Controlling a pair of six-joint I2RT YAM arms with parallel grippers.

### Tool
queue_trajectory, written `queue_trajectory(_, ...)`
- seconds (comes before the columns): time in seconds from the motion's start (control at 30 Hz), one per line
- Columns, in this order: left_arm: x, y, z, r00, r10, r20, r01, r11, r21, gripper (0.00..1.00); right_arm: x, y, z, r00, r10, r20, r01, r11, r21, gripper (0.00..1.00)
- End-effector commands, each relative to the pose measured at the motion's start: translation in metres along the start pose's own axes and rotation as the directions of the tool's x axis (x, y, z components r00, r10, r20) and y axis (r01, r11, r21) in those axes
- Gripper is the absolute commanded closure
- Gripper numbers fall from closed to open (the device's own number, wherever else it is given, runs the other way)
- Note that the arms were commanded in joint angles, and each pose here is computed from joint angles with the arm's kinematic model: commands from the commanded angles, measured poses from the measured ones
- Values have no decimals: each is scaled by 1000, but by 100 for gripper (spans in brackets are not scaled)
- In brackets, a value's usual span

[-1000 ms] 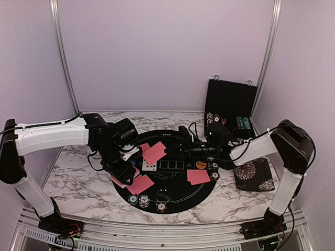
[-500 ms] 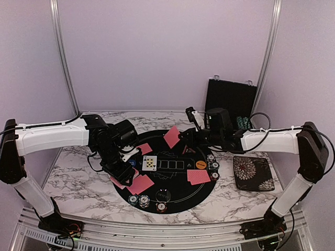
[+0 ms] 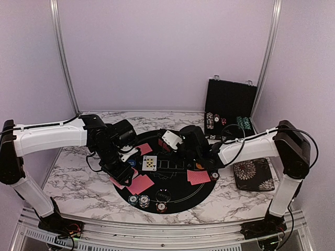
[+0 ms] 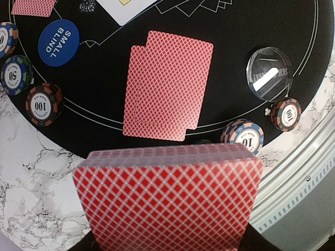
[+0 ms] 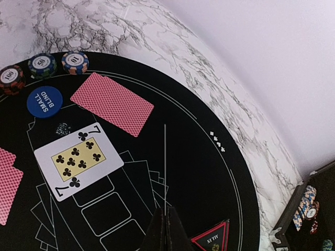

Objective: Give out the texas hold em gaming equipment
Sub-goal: Flop the poker card in the community card area.

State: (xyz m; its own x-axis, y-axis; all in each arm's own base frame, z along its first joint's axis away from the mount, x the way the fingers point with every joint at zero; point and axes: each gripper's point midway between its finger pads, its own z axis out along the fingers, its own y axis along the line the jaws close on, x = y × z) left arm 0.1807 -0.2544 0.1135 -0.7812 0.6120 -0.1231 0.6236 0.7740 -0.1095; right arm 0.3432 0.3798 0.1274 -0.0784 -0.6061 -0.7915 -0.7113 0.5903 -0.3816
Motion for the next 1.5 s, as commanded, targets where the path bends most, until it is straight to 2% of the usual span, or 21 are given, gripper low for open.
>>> queue_trajectory(0.0, 3, 1, -8, 1000, -6, 16, 6, 1000, -1, 49, -13, 0, 7, 990, -136, 35, 132, 988, 81, 100)
queue_trajectory(0.43, 4, 1, -9, 1000, -4, 18, 4, 1000, -2, 49, 1, 40, 25, 970, -241, 18, 241, 970, 18, 100)
queue_trajectory(1.03, 4, 0, -8, 1000, -4, 11, 4, 1000, 2, 49, 32, 71, 23, 973, -228, -47, 224, 972, -76, 100)
queue_trajectory(1.17, 5, 1, -7, 1000, -4, 10, 4, 1000, 1, 49, 36, 72, 21, 976, -212, -56, 207, 975, -84, 85)
queue_trajectory(1.47, 5, 0, -6, 1000, -2, 7, 2, 1000, 2, 49, 39, 86, 9, 988, -143, -58, 133, 979, -152, 74)
